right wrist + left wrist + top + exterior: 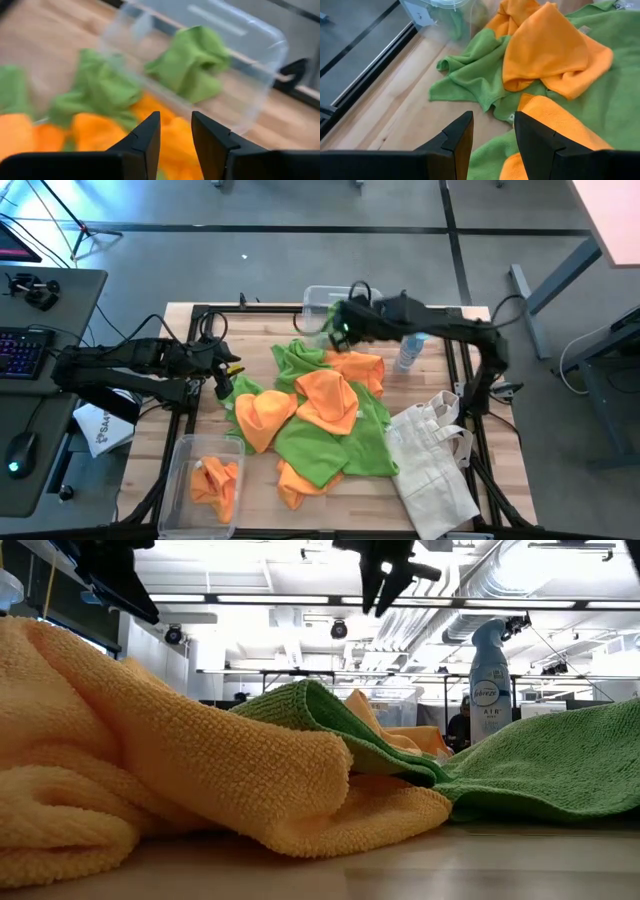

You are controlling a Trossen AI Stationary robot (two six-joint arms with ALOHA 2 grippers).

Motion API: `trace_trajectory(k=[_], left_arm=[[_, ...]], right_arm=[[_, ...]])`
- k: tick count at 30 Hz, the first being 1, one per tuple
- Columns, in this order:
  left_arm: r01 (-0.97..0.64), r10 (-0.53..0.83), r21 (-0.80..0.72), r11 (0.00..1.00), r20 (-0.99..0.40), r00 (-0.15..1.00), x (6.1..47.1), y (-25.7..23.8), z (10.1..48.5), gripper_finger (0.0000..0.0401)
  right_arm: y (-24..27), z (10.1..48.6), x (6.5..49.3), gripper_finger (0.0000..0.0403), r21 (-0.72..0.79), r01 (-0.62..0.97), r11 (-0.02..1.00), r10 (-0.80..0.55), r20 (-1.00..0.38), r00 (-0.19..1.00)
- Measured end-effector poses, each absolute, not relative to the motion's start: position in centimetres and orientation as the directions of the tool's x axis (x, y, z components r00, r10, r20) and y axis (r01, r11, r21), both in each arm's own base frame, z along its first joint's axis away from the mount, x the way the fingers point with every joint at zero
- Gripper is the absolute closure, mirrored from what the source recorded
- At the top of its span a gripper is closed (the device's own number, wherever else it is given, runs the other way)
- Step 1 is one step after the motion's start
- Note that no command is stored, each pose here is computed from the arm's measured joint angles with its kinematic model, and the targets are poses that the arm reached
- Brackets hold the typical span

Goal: Sort microfiber towel by color & place in baskets
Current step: Put the orange microfiber towel into the bottom transparent bin

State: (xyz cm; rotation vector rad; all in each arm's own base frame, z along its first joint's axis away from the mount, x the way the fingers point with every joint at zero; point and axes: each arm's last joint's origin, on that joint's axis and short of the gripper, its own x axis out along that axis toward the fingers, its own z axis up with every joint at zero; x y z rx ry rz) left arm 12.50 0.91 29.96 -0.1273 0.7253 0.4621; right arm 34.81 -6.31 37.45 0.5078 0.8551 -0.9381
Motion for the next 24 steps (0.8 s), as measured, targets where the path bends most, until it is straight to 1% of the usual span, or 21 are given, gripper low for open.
trace_trajectory(k=[4, 7, 9, 12, 17, 19, 21, 24], left_arm=[[-0.429, 0.36, 0.066, 0.901, -0.664, 0.655, 12.5, 0.9, 30.0, 0.0268], [-0.411, 0.346, 0.067, 0.909, -0.671, 0.656, 12.7, 0.9, 29.9, 0.0268], [-0.4, 0.322, 0.052, 0.915, -0.69, 0.648, 13.0, 0.8, 29.7, 0.0268], [-0.377, 0.271, 0.025, 0.926, -0.74, 0.616, 14.2, 0.6, 29.1, 0.0268], [-0.362, 0.171, -0.053, 0.931, -0.812, 0.559, 17.2, 0.1, 28.8, 0.0268], [-0.406, 0.164, -0.08, 0.91, -0.83, 0.533, 18.4, -0.3, 28.9, 0.0268], [-0.48, 0.16, -0.115, 0.87, -0.854, 0.494, 19.4, -0.6, 29.1, 0.0268], [-0.625, 0.156, -0.171, 0.761, -0.888, 0.433, 20.7, -1.0, 29.6, 0.0268]], right_arm=[[-1.8, 36.0, 33.8, 0.0322, 0.143, 0.801, 0.581, -0.443, -0.77, 0.459], [1.3, 34.3, 32.3, 0.0332, 0.205, 0.745, 0.634, -0.395, -0.743, 0.54], [3.0, 33.1, 31.1, 0.0339, 0.238, 0.723, 0.648, -0.381, -0.721, 0.579], [4.8, 31.8, 28.8, 0.0346, 0.296, 0.728, 0.619, -0.394, -0.685, 0.613], [5.8, 30.5, 25.4, 0.0348, 0.362, 0.754, 0.548, -0.433, -0.648, 0.626], [6.0, 30.4, 24.5, 0.0348, 0.378, 0.745, 0.55, -0.428, -0.638, 0.64], [6.0, 30.5, 23.8, 0.0348, 0.38, 0.735, 0.561, -0.42, -0.635, 0.649], [6.1, 30.7, 23.3, 0.0348, 0.367, 0.715, 0.594, -0.407, -0.63, 0.662]])
